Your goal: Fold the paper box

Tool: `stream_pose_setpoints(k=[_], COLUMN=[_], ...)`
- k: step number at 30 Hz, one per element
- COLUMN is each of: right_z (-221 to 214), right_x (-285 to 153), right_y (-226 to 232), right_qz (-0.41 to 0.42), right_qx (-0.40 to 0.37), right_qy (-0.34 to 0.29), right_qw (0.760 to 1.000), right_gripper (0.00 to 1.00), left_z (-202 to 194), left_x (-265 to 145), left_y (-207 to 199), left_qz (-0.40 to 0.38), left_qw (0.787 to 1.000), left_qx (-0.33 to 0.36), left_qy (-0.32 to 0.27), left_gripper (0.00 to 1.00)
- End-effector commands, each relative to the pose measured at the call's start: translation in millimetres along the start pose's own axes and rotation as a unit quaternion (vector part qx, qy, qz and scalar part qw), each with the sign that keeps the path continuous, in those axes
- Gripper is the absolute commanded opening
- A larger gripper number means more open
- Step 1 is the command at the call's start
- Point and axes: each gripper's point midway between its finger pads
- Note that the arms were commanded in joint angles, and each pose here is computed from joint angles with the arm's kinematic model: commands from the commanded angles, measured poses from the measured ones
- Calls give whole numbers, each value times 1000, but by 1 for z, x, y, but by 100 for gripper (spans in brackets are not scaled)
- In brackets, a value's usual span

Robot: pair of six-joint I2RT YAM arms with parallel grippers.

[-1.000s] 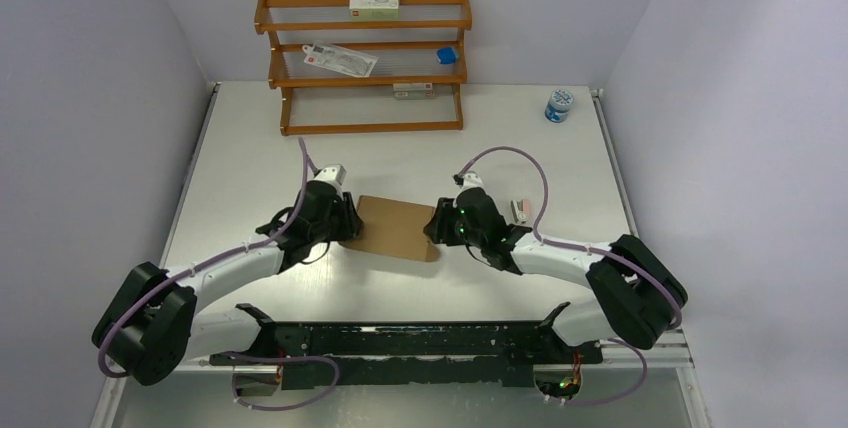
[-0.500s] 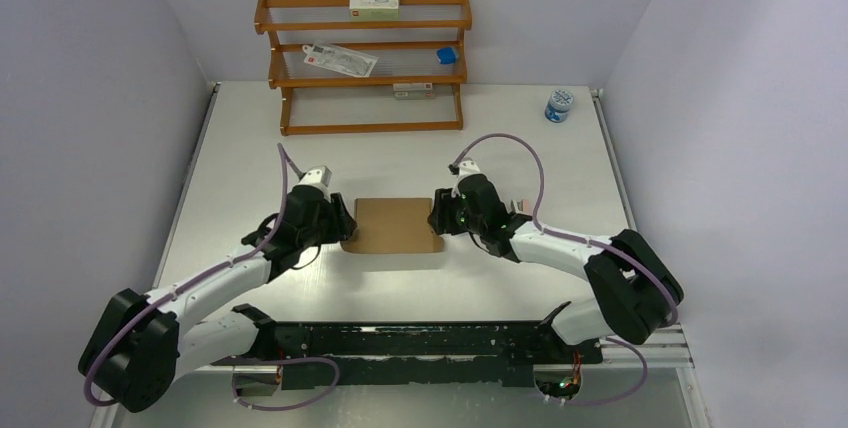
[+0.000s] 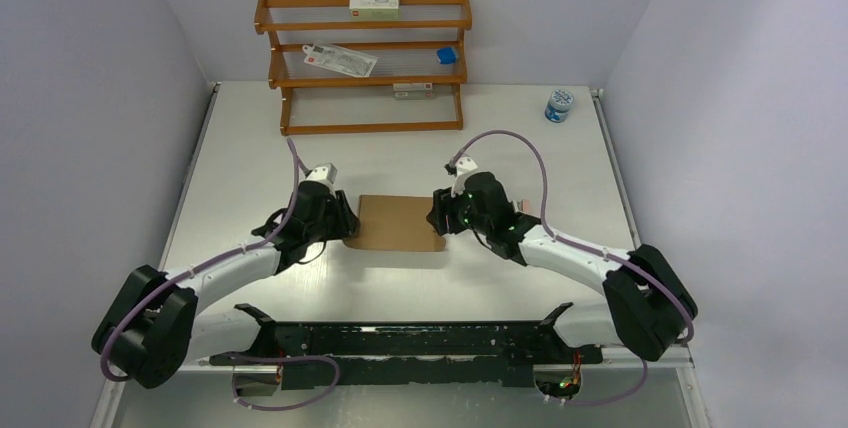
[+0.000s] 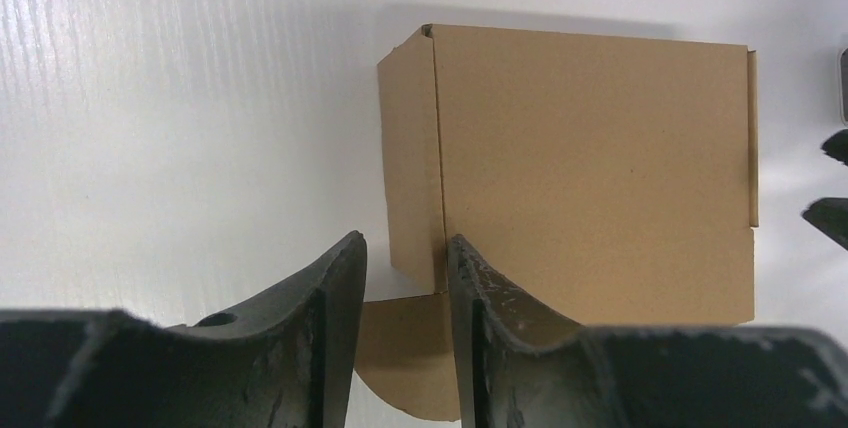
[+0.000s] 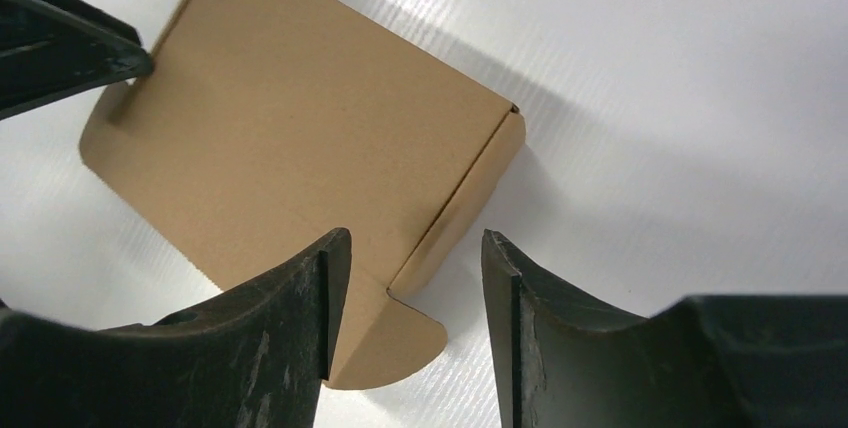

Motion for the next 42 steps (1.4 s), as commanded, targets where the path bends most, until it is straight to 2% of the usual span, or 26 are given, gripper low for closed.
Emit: stream_pose_setpoints(k=[1,4,11,18,26,31,36,39,42], right_z=[27,30,30,17,-11,-22,-28,-28,-26], right_x=[-13,-18,-22,-19,-4,13,26,31,34], right_y=[14,31,74,115,135,120,112,110,110], right_qz=[21,28,23,11,-44,-114,-145,-158,-163], right_qx=[-68,-119,-240,-361,-481,-542,-581,-593,-598], right_qy=[-39,-42,-36,-4,35,56,43,40,37], right_qw=[997,992,970,932,875,830,800,788,784], right_gripper=[56,57,59,59,61,60,59,56,47], left_z=[3,11,66,121,163,155,159,158,158], left_x=[4,-2,-46,-107,-149,-136,-141,-142,-142], left_y=[0,-6,-20,-20,7,22,28,29,29], left_qz=[0,-4,19,67,162,149,146,144,143], left_qw=[1000,1000,998,986,954,962,962,962,962], left_qx=[6,6,28,74,151,139,127,127,127], left_qy=[0,-7,-61,-131,-201,-183,-193,-194,-194], left_gripper=[41,46,75,86,91,90,90,90,90])
Point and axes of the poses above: each gripper's point midway between its finger pads, its own x axis out along the fingers, its own y axis along the line the jaws close on, z = x × y, and after that the axes turned 5 degrees about -x, right-handed
